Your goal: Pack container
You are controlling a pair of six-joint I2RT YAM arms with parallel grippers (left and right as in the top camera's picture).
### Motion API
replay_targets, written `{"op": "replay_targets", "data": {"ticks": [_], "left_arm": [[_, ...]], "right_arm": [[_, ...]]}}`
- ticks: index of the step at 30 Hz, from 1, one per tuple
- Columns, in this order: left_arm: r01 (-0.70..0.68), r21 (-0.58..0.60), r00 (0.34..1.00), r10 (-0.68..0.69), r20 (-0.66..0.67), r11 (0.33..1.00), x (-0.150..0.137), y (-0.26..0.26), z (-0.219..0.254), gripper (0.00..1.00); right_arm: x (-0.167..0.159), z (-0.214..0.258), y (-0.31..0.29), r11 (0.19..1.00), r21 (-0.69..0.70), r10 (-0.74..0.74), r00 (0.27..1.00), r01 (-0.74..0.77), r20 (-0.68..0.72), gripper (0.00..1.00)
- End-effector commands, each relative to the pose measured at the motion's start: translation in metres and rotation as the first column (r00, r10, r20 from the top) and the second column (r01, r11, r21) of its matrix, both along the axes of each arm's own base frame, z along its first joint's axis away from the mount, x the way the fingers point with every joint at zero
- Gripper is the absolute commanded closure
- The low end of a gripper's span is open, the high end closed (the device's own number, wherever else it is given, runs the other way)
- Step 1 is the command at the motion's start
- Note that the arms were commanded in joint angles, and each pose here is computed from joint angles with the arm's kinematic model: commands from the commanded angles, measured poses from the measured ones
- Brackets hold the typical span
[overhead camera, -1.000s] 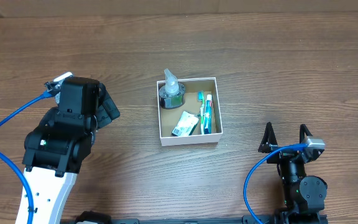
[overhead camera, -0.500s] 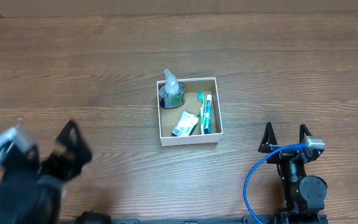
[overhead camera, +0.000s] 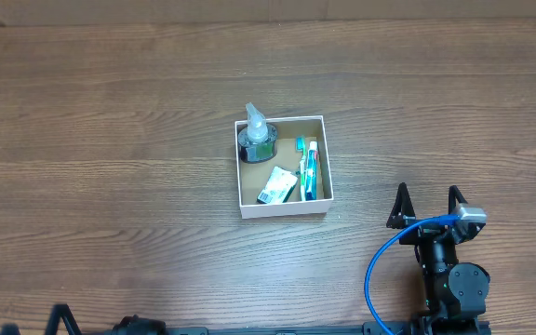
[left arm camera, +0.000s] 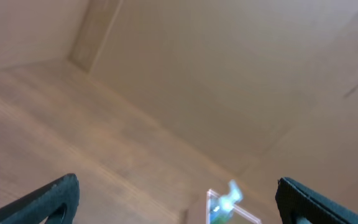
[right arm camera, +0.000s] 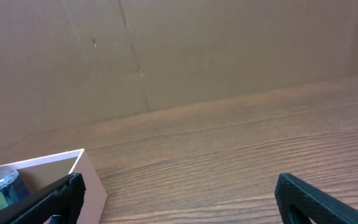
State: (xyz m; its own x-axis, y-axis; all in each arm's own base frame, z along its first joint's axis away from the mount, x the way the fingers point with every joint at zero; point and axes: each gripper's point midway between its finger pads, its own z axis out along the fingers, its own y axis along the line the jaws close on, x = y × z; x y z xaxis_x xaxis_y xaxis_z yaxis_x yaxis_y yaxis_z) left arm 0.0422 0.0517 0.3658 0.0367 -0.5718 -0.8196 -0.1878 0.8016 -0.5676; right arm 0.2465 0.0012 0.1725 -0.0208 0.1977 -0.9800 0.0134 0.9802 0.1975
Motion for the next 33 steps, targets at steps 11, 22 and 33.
{"op": "replay_targets", "data": {"ticks": [11, 22, 33], "left_arm": [[-0.101, 0.026, 0.989, 0.103, -0.106, 0.995, -0.026, 0.01, -0.045, 0.0], [-0.106, 0.004, 0.994, 0.105, 0.014, 0.994, 0.015, 0.007, -0.023, 0.0], [0.115, 0.024, 0.971, -0.117, 0.206, 0.993, 0.131, -0.042, -0.036, 0.0]], "right_arm": [[0.0, -0.001, -0.001, 1.0, -0.007, -0.002, 1.0, 0.002, 0.005, 0.0], [0.0, -0.001, -0.001, 1.0, -0.007, -0.002, 1.0, 0.002, 0.005, 0.0], [0.0, -0.001, -0.001, 1.0, -0.007, -0.002, 1.0, 0.002, 0.005, 0.0]]}}
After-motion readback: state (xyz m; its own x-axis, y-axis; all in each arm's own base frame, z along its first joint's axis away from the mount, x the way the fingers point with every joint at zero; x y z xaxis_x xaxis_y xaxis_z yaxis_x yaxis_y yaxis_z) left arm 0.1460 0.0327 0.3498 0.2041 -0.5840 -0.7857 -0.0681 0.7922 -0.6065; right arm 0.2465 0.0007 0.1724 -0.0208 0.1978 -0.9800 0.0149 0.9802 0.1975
